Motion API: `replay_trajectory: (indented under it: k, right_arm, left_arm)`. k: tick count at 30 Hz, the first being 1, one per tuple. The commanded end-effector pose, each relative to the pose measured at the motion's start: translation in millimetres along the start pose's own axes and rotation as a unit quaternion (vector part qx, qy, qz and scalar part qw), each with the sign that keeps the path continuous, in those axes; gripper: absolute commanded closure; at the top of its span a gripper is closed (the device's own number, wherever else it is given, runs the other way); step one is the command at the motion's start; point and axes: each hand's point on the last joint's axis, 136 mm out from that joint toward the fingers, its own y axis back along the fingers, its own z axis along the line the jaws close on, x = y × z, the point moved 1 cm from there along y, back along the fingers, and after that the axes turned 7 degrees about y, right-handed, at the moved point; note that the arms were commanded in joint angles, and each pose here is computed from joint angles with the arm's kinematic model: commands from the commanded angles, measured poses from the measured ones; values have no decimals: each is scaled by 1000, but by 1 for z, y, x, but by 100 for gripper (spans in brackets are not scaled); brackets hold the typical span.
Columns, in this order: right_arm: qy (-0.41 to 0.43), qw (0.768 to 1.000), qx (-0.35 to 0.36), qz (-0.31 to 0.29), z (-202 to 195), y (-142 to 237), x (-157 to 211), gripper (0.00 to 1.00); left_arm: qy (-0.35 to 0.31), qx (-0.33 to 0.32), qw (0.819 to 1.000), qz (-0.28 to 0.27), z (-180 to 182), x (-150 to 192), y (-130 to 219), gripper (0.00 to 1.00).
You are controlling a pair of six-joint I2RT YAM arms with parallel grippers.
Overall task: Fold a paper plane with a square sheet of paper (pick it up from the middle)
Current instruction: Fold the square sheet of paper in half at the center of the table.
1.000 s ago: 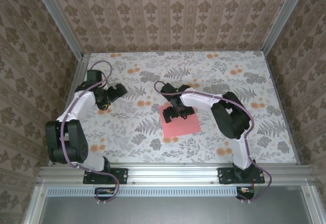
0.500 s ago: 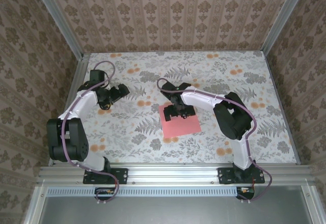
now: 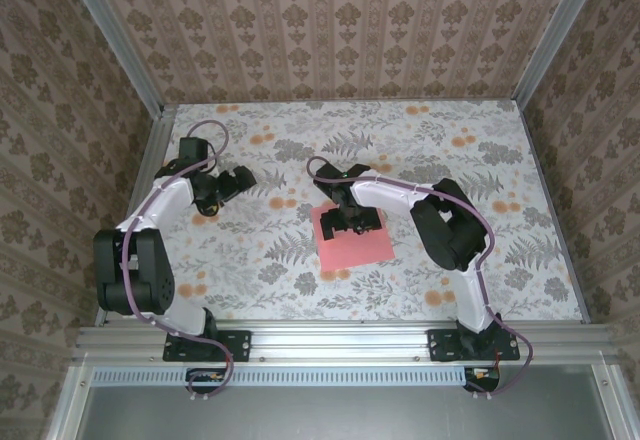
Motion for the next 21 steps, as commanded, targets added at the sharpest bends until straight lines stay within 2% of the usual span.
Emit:
replay_trajectory:
  k: [1,9,17,21]
  right_arm:
    - [-5,998,33,52,-12,-29,22,2]
    - [-5,998,29,61,-12,-37,28,8]
    - [-9,999,18,41,-9,-27,21,15]
    - [-14,1000,-24,0,4,-7,7,25]
  left_arm:
    - [-3,7,1000,2,-4,-1,0,0]
    - [-3,7,1000,3,-5,-1,-1,0]
    - [-2,10,1000,5,-7,-1,-1,0]
    - [-4,16,1000,9,-10,2,-1,0]
